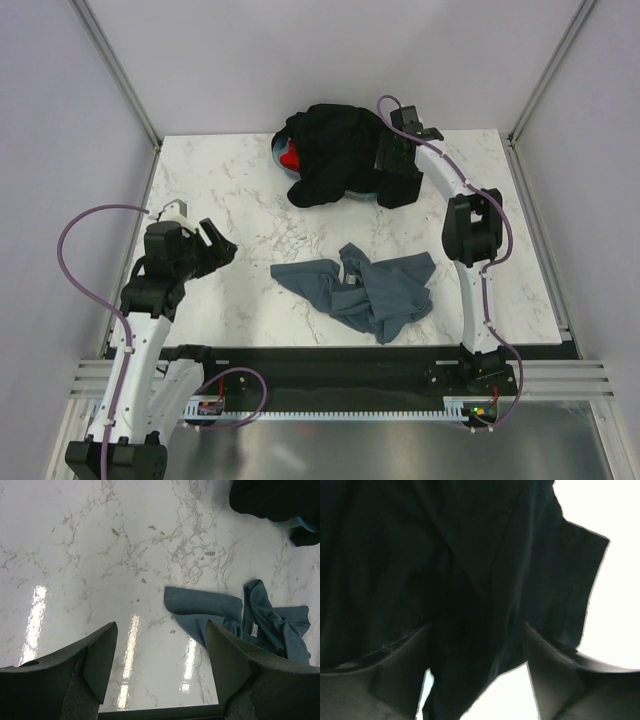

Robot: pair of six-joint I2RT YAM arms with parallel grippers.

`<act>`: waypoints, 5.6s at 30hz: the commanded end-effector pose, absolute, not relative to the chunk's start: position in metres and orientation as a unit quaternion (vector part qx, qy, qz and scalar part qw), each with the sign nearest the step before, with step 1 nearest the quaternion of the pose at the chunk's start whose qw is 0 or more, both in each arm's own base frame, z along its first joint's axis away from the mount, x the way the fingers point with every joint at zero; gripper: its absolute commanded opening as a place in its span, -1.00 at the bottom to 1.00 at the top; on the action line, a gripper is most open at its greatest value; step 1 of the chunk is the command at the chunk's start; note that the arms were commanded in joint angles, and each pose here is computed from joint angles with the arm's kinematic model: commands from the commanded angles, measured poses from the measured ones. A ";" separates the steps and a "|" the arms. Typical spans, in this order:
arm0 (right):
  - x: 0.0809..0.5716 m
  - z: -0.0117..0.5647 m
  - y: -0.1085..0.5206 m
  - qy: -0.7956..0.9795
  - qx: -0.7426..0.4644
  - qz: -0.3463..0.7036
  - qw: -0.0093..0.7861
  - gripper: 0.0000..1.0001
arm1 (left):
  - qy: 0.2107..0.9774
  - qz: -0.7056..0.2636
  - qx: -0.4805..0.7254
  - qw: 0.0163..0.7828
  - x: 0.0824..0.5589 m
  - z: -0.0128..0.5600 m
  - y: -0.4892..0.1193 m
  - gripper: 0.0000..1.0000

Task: Fold and stack the t-shirts
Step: Flatten the tshirt out

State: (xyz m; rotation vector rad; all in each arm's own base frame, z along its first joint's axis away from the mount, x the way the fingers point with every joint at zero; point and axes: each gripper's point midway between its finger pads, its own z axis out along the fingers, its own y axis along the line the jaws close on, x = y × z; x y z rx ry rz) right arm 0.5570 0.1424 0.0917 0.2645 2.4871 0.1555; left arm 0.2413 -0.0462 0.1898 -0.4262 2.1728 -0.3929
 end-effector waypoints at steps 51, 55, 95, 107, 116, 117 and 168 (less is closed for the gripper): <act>0.472 0.149 -0.250 0.635 0.647 0.099 0.411 -1.00 | 0.891 -0.159 -0.169 0.389 0.247 0.171 -0.053 0.49; 0.482 0.171 -0.236 0.672 0.592 0.120 0.428 -0.14 | 0.891 -0.158 -0.171 0.390 0.248 0.171 -0.052 0.48; 0.153 0.095 0.215 0.923 -0.111 -0.137 0.343 0.19 | 0.890 -0.168 -0.164 0.390 0.247 0.174 -0.056 0.45; 0.163 0.099 0.204 0.901 -0.131 -0.208 0.357 -0.21 | 0.888 -0.174 -0.161 0.394 0.246 0.176 -0.058 0.45; 0.166 0.114 0.198 0.895 -0.123 -0.213 0.371 -0.61 | 0.887 -0.174 -0.162 0.396 0.246 0.177 -0.058 0.45; 0.166 0.117 0.198 0.895 -0.121 -0.209 0.374 -0.73 | 0.887 -0.173 -0.161 0.396 0.246 0.177 -0.058 0.45; 0.315 0.284 -0.007 0.877 0.188 -0.096 0.431 -1.00 | 0.922 -0.100 -0.163 0.336 0.331 0.121 -0.131 -0.96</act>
